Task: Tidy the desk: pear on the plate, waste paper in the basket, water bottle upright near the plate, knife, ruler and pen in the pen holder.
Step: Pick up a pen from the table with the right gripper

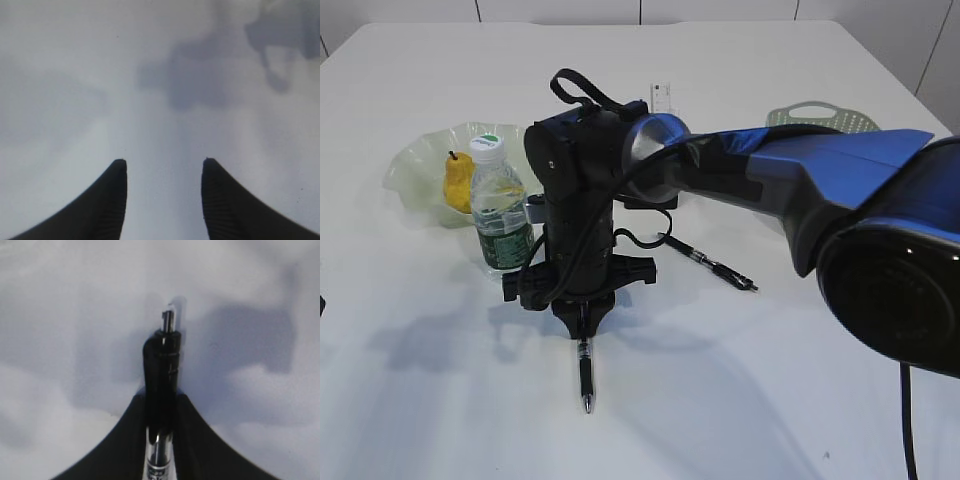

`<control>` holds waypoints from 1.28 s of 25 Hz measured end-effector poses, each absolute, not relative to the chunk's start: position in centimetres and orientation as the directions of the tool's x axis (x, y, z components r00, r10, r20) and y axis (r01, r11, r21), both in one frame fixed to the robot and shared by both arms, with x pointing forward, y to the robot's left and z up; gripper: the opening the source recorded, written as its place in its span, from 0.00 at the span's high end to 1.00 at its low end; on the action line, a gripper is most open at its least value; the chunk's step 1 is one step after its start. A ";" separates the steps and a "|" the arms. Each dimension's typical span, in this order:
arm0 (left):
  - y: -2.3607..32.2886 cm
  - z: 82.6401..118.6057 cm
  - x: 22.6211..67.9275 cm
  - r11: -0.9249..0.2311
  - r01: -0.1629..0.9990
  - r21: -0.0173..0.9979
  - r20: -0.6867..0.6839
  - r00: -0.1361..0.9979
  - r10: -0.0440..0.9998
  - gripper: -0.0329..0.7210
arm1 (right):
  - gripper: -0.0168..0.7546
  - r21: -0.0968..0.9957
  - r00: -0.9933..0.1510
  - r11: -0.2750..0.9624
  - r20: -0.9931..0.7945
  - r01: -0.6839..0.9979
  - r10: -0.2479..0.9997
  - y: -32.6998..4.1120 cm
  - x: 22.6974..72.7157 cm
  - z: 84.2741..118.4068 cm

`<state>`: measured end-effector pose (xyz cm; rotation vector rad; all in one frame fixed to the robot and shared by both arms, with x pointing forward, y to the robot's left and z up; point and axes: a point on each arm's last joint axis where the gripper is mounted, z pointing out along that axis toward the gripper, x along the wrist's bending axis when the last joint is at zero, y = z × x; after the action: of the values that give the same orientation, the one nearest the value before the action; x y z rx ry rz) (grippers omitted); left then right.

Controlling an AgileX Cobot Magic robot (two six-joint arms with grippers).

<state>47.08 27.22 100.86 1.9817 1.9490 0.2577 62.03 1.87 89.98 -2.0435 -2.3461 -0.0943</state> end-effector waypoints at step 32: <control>27.2 100.9 47.1 0.006 0.930 0.369 -0.112 0.038 0.993 0.50 | 0.86 0.203 -0.286 0.286 -0.029 0.937 0.958 1.3 63.4 94.6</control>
<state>47.08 27.22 100.86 1.9817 1.9490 0.2577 63.38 1.30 94.58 -1.9538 -2.6315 -0.2411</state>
